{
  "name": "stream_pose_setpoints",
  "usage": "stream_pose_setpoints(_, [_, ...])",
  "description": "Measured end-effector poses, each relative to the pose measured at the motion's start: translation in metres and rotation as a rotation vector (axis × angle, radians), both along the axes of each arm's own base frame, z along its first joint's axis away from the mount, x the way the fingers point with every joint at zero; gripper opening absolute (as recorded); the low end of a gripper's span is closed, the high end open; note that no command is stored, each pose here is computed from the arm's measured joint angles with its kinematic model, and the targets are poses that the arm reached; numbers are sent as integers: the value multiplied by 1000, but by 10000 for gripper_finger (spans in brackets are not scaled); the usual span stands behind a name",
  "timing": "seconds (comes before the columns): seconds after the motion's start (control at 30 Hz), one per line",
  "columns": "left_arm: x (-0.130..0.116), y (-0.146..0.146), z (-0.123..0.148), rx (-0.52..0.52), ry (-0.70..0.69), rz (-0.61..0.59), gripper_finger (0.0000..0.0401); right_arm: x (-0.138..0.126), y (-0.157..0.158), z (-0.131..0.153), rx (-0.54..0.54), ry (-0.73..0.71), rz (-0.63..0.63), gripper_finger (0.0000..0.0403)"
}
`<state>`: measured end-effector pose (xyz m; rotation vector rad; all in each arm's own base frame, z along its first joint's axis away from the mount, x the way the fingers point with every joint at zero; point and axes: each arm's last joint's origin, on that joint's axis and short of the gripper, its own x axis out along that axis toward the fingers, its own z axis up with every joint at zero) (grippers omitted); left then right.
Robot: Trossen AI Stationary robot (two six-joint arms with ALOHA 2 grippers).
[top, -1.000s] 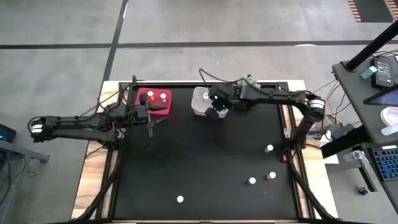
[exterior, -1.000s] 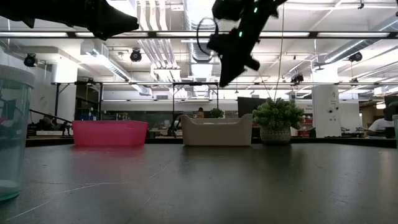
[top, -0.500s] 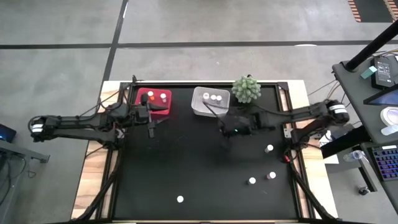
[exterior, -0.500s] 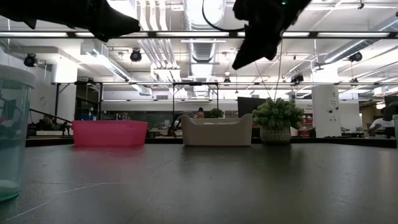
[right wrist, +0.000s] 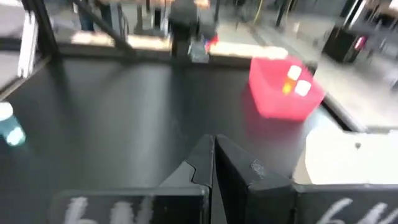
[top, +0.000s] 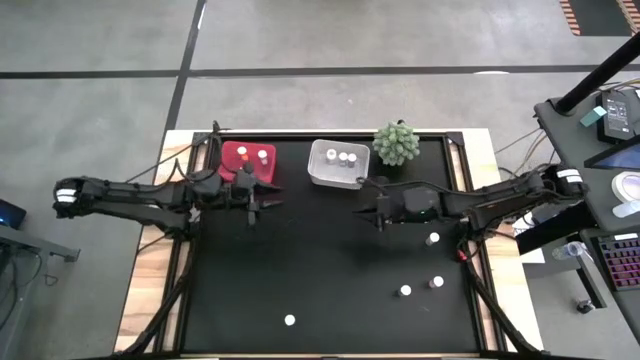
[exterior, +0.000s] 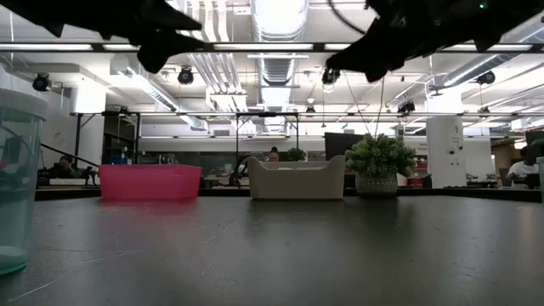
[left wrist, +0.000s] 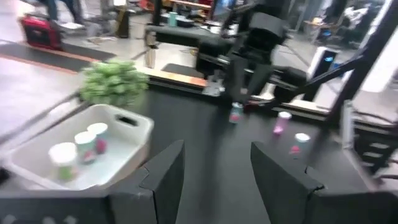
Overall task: Pick and place medicine bottles into bin by pill shape (circle, oval)
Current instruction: Put the blue tablet bottle into the pink bin
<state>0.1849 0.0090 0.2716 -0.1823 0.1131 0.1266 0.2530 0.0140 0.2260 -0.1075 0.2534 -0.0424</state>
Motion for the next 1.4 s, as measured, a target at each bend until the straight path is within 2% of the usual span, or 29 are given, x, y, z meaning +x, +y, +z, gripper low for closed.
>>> stream_pose_setpoints(0.23, [26, -25, 20, -72, 26, -113, 169, -29, -2, 16, -130, -192, 26, 9])
stream_pose_setpoints(0.33, [39, -38, 27, -128, 91, -146, 169, -38, -3, 24, -148, -238, 25, 9])
stream_pose_setpoints(0.53, [64, -72, 36, -282, 418, -168, 169, -48, -3, 28, -170, -272, 25, 9])
stream_pose_setpoints(0.73, [87, -121, 48, -342, 766, -146, 169, -50, -3, 29, -195, -278, 25, 9])
stream_pose_setpoints(0.87, [97, -163, 49, -307, 970, -131, 169, -50, -4, 29, -197, -277, 24, 9])
stream_pose_setpoints(1.03, [109, -210, 35, -173, 1205, -107, 164, -51, -4, 29, -235, -278, 27, 9])
stream_pose_setpoints(1.2, [129, -233, 25, -92, 1253, -129, 150, -52, -4, 41, -281, -318, 25, 9])
stream_pose_setpoints(1.4, [138, -244, 11, -87, 1240, -147, 148, -52, -4, 43, -339, -317, 29, 9])
